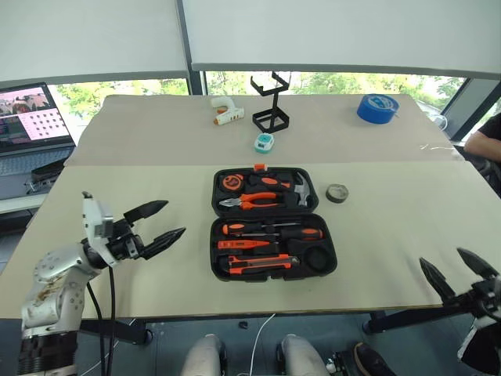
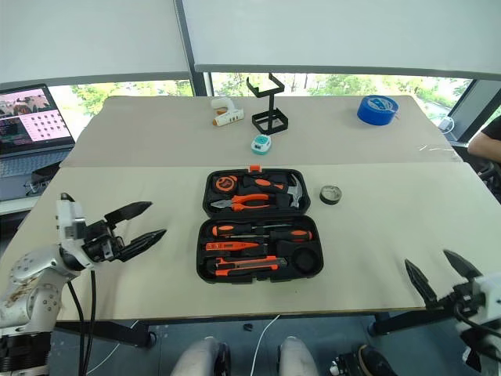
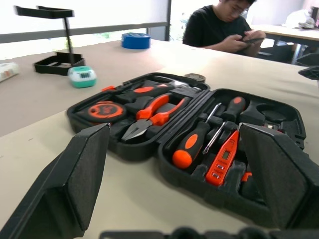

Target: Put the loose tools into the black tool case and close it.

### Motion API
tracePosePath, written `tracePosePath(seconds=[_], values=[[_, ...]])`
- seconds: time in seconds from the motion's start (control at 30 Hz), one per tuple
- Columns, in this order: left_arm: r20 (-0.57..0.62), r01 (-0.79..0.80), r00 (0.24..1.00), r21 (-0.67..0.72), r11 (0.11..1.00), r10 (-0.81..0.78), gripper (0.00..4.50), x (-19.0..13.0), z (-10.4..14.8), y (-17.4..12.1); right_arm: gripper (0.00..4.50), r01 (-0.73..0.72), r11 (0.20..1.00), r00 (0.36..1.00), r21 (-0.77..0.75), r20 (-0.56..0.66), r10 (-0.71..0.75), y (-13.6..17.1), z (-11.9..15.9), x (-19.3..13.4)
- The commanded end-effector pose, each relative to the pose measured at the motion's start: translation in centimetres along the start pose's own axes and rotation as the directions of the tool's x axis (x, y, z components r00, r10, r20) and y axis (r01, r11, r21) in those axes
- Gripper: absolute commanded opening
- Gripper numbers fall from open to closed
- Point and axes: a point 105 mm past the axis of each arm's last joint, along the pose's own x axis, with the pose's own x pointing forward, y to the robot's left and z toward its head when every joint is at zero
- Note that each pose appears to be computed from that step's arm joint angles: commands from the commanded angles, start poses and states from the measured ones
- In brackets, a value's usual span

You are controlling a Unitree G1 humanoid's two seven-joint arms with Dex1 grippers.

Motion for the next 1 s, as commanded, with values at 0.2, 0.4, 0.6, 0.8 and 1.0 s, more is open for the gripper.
tracePosePath(seconds=[0.2,0.4,0.6,0.8,1.0], values=[[0.075,0.102,0.992,0.036,0.994,-0.104,4.47,4.0,2.3,-1.9,4.50,-0.394,0.916,0.912,-0.079,-0.159,0.379,0.8,6.5,9.7],[0.082,0.151,0.985,0.010,0.989,-0.151,4.47,6.8,1.8,-3.2,4.50,-0.541,0.834,0.797,-0.105,-0.382,0.468,1.2,6.2,14.8],[0.084,0.243,0.966,0.039,0.969,-0.246,4.47,7.5,1.8,-5.0,4.50,-0.676,0.720,0.687,-0.158,-0.490,0.537,3.5,5.5,18.1],[0.055,0.279,0.958,0.056,0.959,-0.282,4.47,8.0,1.2,-5.8,4.50,-0.726,0.666,0.631,-0.171,-0.549,0.548,4.9,5.0,19.6],[0.044,0.295,0.954,0.050,0.954,-0.297,4.50,7.9,0.8,-6.1,3.42,-0.710,0.685,0.611,-0.160,-0.624,0.487,5.2,3.8,20.6]])
